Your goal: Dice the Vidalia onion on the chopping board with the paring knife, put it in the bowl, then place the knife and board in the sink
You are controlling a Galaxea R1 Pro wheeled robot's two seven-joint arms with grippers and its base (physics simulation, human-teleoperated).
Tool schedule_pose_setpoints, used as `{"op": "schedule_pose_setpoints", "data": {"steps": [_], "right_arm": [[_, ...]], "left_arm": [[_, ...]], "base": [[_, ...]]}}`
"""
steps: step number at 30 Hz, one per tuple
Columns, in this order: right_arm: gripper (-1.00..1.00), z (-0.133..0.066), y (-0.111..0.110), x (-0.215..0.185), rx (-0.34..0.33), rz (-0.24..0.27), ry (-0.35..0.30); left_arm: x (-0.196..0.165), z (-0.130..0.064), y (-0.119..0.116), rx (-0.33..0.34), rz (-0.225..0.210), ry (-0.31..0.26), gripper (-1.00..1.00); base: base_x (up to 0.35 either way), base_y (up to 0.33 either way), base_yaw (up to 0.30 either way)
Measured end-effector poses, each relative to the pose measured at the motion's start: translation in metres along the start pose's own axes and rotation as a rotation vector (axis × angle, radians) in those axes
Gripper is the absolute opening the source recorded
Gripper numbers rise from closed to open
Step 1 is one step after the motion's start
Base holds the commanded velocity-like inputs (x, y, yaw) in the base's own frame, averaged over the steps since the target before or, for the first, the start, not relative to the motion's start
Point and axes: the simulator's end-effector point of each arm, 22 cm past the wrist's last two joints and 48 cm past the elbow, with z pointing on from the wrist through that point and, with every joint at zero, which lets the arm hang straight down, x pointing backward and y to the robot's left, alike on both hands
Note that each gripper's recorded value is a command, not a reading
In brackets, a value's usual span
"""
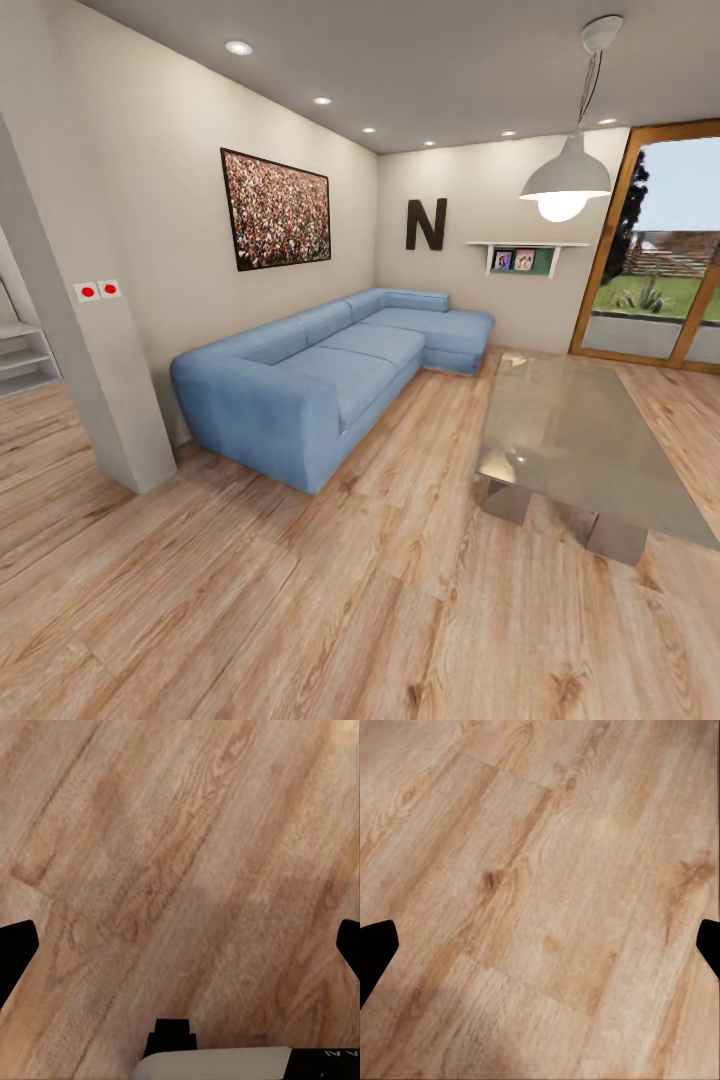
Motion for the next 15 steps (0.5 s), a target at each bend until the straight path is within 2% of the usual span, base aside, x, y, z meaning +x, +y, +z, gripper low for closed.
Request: {"op": "schedule_pose_setpoints", "data": {"steps": [5,15], "right_arm": [[1.0,-0.001,-0.001,-0.013,-0.001,0.002,-0.069],[1.0,-0.001,0.0,-0.016,-0.002,0.002,-0.086]], "left_arm": [[0.007,-0.001,0.001,-0.002,-0.001,-0.029,1.0],[0.021,-0.002,0.006,-0.008,0.0,-0.033,1.0]], "base": [[0.0,0.0,0.0],[0.0,0.0,0.0]]}}
